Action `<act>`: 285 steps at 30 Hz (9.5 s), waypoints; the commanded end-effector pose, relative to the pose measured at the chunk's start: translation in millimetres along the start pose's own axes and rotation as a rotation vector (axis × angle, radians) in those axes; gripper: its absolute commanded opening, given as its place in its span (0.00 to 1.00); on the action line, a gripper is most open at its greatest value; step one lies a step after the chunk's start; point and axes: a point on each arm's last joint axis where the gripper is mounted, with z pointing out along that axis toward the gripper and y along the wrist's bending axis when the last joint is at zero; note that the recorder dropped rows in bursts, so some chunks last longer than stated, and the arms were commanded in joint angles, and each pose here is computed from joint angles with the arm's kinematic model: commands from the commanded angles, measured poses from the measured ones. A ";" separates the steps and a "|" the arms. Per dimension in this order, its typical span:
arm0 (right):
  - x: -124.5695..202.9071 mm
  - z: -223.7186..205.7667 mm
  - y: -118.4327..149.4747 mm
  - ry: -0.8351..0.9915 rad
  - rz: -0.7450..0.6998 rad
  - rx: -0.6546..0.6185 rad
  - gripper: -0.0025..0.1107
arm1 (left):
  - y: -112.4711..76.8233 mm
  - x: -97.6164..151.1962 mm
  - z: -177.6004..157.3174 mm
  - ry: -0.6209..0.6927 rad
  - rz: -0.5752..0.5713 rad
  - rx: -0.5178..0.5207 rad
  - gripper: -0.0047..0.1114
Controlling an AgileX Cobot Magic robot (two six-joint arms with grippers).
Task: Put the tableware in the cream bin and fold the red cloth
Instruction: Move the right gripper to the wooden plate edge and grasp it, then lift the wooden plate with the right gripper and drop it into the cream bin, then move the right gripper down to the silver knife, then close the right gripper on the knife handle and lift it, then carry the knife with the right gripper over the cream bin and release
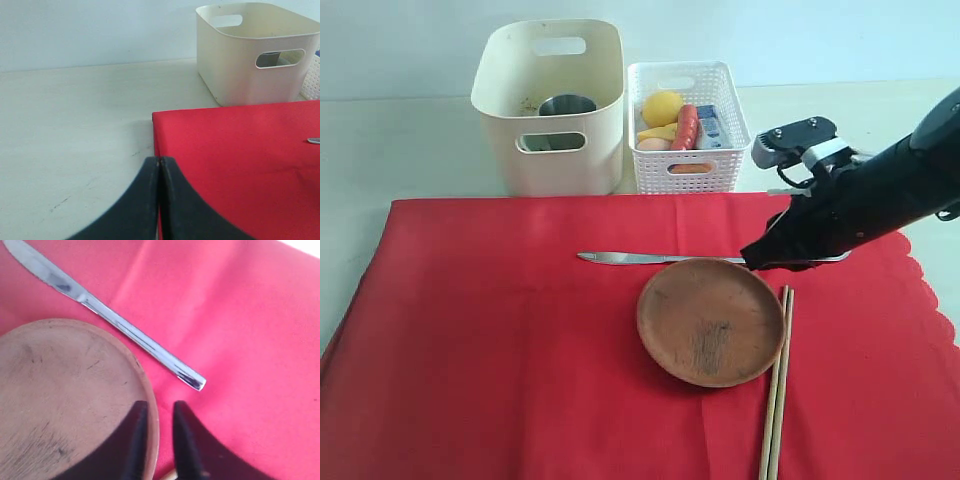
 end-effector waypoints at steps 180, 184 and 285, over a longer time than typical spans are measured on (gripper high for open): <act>-34.2 41.6 47.2 -0.148 -0.345 -0.098 0.43 | 0.0 -1.2 -0.5 -0.014 -0.004 -0.001 0.06; -33.0 47.3 42.5 -0.113 -0.364 -0.064 0.46 | 0.0 -1.2 -0.5 -0.014 -0.004 -0.001 0.06; -145.6 -18.4 76.6 -0.620 -0.300 -0.288 0.02 | 0.0 -1.2 -0.5 -0.014 -0.004 -0.001 0.06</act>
